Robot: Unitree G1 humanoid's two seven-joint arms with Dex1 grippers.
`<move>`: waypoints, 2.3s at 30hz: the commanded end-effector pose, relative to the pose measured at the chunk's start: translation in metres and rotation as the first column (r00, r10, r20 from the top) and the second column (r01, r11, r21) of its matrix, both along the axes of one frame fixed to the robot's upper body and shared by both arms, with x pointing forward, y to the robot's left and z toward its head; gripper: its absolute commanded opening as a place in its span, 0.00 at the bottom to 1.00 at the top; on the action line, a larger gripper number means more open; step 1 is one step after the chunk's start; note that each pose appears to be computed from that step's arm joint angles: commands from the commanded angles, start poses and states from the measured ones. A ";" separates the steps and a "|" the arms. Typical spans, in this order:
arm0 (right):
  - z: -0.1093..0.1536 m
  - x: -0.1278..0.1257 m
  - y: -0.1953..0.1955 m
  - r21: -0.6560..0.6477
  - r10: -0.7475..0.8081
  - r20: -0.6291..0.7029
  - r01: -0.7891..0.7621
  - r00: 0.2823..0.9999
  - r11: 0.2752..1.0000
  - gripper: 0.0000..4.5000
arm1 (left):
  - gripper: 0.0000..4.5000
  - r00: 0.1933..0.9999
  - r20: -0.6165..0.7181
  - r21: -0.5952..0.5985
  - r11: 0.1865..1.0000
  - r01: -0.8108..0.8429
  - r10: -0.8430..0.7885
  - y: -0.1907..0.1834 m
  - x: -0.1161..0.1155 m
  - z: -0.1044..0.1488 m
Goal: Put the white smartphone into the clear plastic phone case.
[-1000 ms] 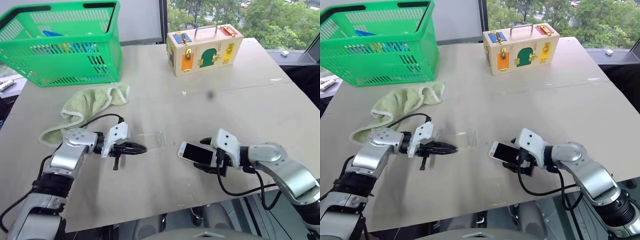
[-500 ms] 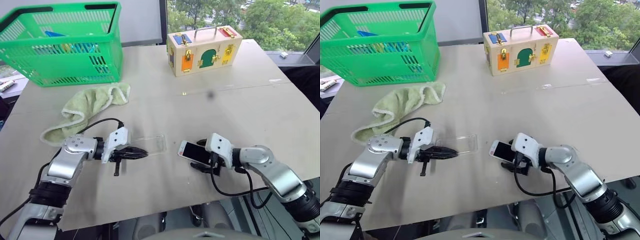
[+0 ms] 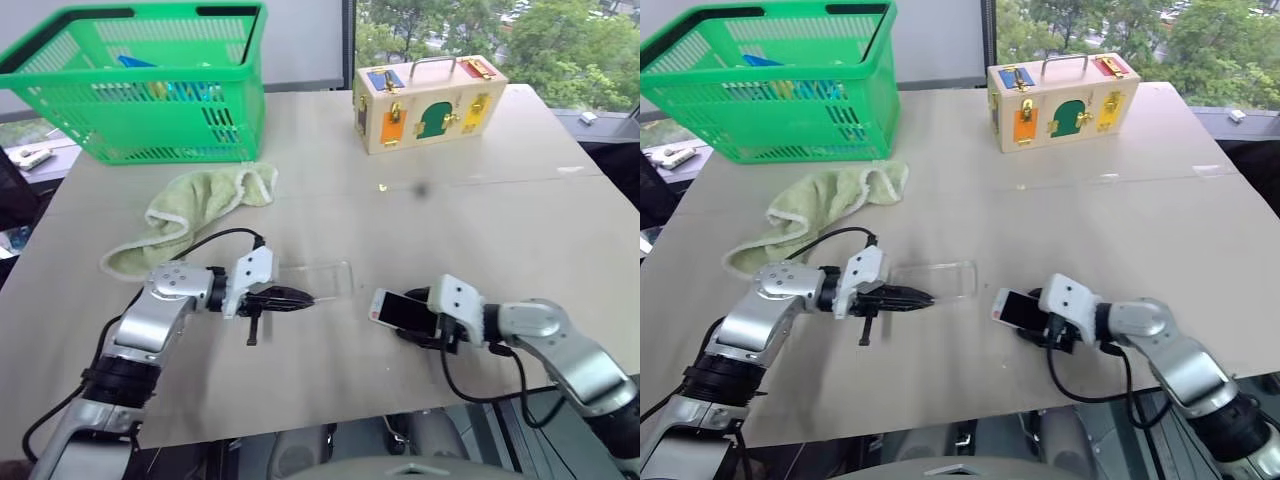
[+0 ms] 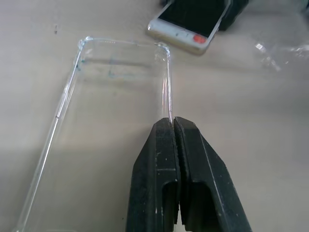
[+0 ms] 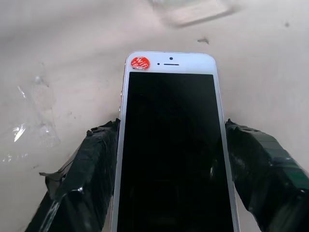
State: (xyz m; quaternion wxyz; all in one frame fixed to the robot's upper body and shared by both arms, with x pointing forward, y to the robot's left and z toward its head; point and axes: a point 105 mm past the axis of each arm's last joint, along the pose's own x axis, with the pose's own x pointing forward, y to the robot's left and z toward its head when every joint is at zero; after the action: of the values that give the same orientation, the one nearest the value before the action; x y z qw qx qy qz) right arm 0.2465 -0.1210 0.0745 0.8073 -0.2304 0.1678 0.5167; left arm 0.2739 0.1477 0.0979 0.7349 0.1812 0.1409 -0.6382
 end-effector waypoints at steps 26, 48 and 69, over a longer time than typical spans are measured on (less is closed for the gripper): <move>0.072 -0.026 -0.042 0.027 -0.128 0.062 0.126 0.990 0.992 0.07 | 0.00 0.996 -0.051 0.120 0.990 0.076 -0.070 -0.118 0.027 -0.007; 0.012 -0.021 -0.047 -0.201 -0.150 -0.104 0.127 0.983 0.971 1.00 | 0.87 0.999 0.014 -0.110 0.993 0.031 -0.029 -0.056 -0.004 0.049; 0.003 -0.016 -0.044 -0.352 -0.133 -0.112 0.085 0.985 0.932 0.63 | 0.88 0.994 0.010 -0.186 0.977 -0.103 0.106 -0.012 -0.024 0.029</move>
State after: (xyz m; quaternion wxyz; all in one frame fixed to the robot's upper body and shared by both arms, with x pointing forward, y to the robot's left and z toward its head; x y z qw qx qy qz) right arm 0.2277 -0.1560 0.0784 0.7673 -0.3211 0.3148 0.4573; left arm 0.2514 0.1353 0.1190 0.7864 0.1059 0.1064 -0.5993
